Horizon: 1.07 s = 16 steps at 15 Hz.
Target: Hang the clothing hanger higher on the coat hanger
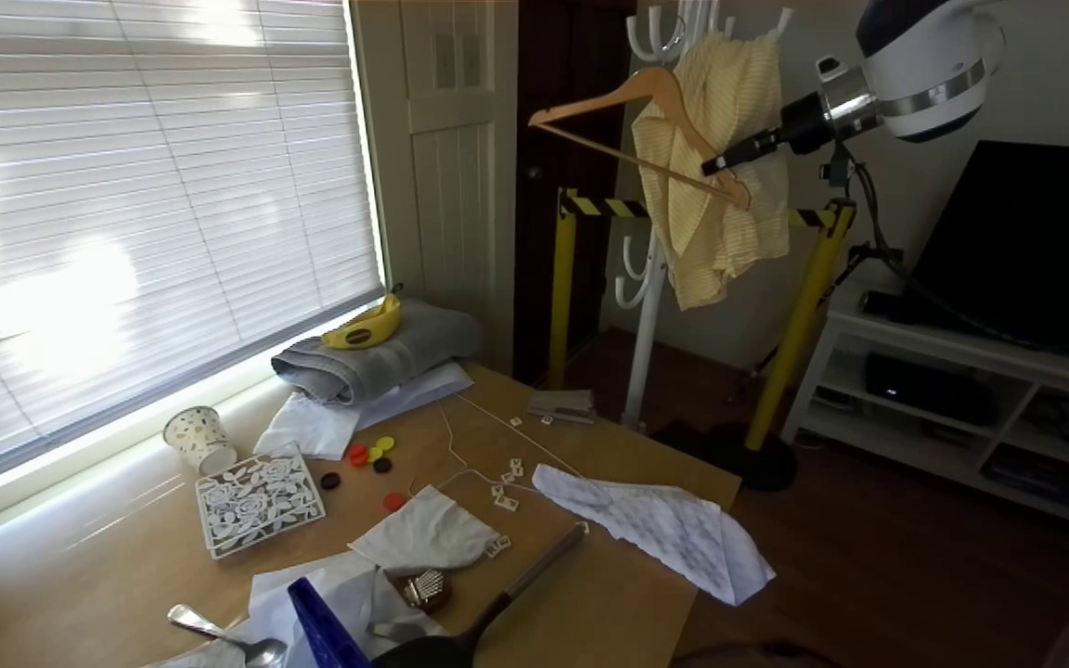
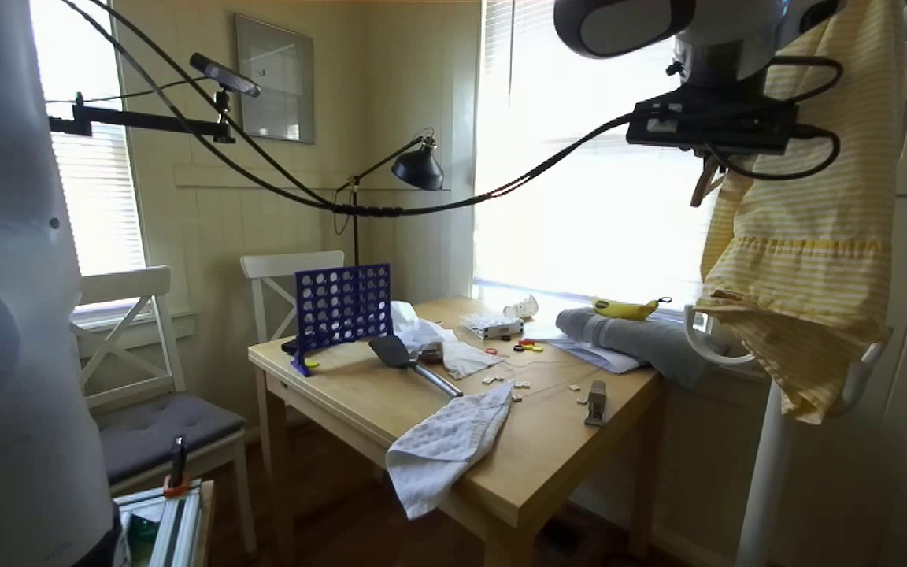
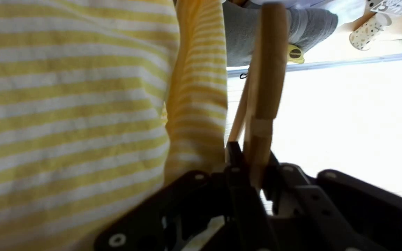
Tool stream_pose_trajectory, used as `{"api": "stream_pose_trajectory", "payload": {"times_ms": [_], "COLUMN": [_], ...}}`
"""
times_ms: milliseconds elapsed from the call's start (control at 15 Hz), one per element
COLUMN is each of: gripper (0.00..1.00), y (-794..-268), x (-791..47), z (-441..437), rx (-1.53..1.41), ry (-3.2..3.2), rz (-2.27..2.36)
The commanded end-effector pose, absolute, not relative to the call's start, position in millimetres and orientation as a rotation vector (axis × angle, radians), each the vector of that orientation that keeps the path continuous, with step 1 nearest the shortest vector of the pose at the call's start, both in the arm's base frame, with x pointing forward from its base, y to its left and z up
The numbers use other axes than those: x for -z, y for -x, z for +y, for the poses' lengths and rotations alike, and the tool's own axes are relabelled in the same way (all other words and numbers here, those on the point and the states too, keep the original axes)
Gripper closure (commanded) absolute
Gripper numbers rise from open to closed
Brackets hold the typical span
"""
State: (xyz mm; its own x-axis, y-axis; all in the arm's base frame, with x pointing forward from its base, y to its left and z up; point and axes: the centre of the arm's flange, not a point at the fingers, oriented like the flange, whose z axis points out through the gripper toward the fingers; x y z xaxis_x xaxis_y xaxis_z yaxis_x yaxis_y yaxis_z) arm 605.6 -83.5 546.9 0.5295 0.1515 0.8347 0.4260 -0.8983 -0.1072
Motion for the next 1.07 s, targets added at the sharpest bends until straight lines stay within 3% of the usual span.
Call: {"api": "stream_pose_trajectory", "payload": {"times_ms": [0, 67, 267, 600, 733, 1000], "gripper": [0.60, 0.59, 0.41, 0.05, 0.00, 0.00], "y": [-619, -619, -615, -602, -587, -549], "x": [-549, -547, -547, -550, -554, -581], "z": [-82, -82, -82, -85, -91, -116], "rx": [1.259, 1.249, 1.245, 1.260, 1.301, 1.381], "ry": [2.490, 2.493, 2.500, 2.494, 2.516, 2.611], "rz": [-0.487, -0.494, -0.502, -0.574, -0.653, -0.804]}}
